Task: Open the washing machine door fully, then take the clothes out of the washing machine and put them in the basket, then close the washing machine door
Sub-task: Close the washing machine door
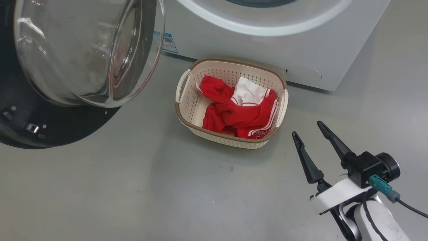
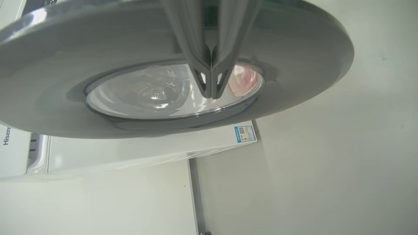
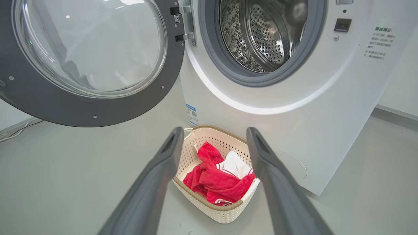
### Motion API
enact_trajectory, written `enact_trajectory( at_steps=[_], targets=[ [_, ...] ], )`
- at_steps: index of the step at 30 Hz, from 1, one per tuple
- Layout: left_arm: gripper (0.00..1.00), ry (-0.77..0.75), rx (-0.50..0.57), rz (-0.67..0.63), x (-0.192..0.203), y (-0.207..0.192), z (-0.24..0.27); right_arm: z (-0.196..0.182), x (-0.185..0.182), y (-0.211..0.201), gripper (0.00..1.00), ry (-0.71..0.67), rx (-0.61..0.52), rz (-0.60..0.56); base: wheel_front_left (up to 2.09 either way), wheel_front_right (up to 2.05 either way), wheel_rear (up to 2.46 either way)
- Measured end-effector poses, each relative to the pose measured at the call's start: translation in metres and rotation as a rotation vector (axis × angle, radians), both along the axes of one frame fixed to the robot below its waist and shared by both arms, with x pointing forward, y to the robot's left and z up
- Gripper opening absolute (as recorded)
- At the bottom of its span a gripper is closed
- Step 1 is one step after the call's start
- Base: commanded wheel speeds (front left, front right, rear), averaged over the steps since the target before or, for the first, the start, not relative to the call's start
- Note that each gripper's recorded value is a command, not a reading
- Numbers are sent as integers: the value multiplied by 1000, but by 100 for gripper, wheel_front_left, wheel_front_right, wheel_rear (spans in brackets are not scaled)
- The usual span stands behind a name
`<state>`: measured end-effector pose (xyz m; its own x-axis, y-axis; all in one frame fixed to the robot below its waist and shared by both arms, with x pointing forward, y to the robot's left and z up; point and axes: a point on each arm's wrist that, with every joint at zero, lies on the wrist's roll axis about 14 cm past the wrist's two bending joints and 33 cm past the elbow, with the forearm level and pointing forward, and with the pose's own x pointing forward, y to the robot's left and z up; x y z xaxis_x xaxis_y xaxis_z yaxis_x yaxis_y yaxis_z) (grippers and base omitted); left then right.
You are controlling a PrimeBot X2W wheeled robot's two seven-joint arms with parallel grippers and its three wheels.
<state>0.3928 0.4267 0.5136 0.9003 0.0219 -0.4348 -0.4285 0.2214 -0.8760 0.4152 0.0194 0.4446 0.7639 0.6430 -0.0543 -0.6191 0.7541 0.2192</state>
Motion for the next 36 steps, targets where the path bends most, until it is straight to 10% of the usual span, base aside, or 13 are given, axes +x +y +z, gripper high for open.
enact_trajectory(
  at_steps=[36],
  targets=[
    [0,-152,-139,-369,-29,-106,3,31,-29,11,100,-43,45,10,0,0,0]
  ],
)
